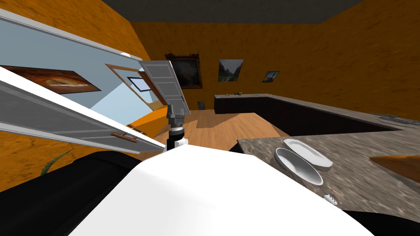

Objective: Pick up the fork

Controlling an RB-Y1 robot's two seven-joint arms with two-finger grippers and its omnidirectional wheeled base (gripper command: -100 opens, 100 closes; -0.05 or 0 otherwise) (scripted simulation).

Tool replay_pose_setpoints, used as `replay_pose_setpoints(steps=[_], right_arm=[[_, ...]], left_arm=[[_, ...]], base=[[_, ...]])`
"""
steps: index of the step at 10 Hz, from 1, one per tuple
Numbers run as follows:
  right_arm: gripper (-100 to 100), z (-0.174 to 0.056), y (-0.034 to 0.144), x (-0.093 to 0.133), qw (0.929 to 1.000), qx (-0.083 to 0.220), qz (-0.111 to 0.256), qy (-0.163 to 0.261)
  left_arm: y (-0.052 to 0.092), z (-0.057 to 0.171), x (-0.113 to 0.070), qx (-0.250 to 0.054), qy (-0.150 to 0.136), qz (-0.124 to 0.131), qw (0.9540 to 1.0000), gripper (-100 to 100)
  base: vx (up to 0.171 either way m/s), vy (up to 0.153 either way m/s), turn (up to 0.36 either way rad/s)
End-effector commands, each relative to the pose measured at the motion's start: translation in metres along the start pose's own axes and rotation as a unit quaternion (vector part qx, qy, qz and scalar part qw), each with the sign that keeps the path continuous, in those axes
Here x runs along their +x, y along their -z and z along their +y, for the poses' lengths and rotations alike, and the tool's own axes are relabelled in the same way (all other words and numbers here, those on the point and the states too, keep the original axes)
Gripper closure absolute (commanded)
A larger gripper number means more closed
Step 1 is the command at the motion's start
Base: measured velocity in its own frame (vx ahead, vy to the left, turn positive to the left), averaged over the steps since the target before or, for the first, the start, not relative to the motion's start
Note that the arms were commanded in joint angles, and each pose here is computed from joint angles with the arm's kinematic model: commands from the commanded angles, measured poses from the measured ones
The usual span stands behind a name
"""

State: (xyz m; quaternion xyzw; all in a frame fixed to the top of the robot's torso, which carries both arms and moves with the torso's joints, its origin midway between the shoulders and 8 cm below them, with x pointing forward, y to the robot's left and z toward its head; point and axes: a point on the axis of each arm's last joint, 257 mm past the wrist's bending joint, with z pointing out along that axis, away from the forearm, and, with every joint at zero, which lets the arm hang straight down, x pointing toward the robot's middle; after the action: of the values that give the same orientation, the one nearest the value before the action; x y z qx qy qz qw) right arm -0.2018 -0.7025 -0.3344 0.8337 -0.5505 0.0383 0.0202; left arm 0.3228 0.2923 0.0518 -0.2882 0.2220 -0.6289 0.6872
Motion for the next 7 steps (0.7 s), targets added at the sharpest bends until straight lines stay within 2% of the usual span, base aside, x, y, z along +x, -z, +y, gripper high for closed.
replay_pose_setpoints(steps=[1, 4, 5, 6, 7], right_arm=[[-100, -0.004, 0.004, -0.014, 0.9984, 0.027, -0.011, -0.048], [-100, -0.008, 0.004, -0.018, 0.9981, 0.034, -0.02, -0.047], [-100, -0.016, 0.009, -0.024, 0.9948, 0.059, -0.028, -0.078], [-100, -0.015, 0.008, -0.029, 0.9942, 0.06, -0.032, -0.083], [-100, -0.023, 0.011, -0.038, 0.9889, 0.084, -0.043, -0.115]], left_arm=[[0.0, 0.0, 0.0, 0.0, 0.0, 0.0, 1.0, 0], [0.0, 0.0, 0.0, 0.0, 0.0, 0.0, 1.0, 0], [0.0, 0.0, 0.0, 0.0, 0.0, 0.0, 1.0, 0], [0.0, 0.0, 0.0, 0.0, 0.0, 0.0, 1.0, 0], [0.0, 0.0, 0.0, 0.0, 0.0, 0.0, 1.0, 0]], base=[[0.064, -0.024, 0.193], [0.023, -0.014, 0.027], [0.025, -0.008, 0.179], [0.047, -0.023, 0.123], [0.07, -0.028, 0.166]])
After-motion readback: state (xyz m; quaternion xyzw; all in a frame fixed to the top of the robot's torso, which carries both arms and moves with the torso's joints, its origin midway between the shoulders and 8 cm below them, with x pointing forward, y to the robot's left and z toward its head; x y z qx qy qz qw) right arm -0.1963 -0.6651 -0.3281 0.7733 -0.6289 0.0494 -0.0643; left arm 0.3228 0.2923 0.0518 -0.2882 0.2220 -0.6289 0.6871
